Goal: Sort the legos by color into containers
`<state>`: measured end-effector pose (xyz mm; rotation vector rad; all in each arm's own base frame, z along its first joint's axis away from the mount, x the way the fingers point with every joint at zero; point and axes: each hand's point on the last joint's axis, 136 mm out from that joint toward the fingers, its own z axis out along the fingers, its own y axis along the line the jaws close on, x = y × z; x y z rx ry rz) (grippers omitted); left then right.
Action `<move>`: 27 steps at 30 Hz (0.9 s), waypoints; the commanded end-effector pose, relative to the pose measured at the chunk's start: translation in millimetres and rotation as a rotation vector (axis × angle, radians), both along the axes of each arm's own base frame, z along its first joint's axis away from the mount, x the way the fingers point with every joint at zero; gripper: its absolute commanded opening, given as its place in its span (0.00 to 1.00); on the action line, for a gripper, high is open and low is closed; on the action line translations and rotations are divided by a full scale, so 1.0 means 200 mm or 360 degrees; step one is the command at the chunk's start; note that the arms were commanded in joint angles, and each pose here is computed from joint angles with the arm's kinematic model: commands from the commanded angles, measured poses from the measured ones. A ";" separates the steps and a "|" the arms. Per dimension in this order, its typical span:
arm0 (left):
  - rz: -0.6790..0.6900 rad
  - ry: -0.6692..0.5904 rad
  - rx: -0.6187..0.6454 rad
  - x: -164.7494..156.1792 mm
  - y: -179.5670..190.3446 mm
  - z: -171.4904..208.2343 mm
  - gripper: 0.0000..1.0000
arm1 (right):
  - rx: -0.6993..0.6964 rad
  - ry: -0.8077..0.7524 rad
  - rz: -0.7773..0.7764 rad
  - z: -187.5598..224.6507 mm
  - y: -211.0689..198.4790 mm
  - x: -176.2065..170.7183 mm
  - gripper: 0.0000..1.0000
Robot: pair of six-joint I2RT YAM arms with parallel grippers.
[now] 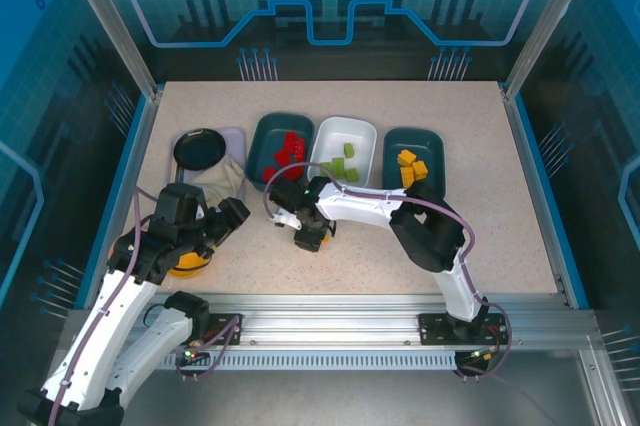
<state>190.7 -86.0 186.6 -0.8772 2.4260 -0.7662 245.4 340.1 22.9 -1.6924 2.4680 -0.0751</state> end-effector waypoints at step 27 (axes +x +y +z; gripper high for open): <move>-0.0523 -0.0081 -0.0134 0.32 -0.56 0.04 0.83 | 0.0625 -0.0132 -0.1701 0.62 -1.06 0.67 0.20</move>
